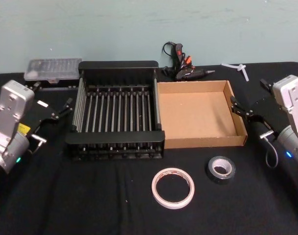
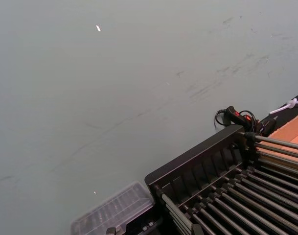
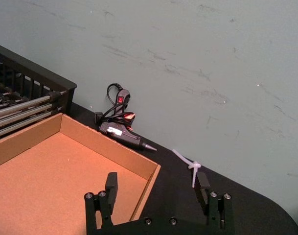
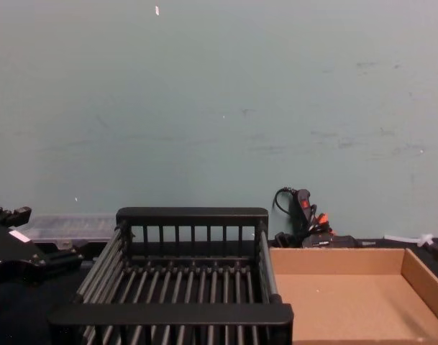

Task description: Pick up the white tape and place it into the black box , Pick up the silver tape and place it into the brown box.

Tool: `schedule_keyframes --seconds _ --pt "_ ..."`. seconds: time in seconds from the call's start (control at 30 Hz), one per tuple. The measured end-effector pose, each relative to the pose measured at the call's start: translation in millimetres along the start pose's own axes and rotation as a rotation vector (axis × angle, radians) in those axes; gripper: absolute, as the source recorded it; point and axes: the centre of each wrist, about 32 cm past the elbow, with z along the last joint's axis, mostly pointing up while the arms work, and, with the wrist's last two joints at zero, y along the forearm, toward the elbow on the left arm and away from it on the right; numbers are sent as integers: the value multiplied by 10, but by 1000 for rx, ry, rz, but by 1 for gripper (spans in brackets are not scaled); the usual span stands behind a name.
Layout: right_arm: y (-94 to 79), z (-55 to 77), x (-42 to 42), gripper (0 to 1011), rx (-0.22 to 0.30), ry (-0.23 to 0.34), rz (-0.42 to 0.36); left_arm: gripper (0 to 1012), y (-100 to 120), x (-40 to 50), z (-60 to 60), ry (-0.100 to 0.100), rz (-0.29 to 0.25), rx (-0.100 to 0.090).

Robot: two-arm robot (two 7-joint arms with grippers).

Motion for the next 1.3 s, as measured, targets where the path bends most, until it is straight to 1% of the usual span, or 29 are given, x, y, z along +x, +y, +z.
schedule_keyframes --seconds 1.3 --pt "0 0 0 1000 0 0 0 1001 0 0 0 0 0 0"
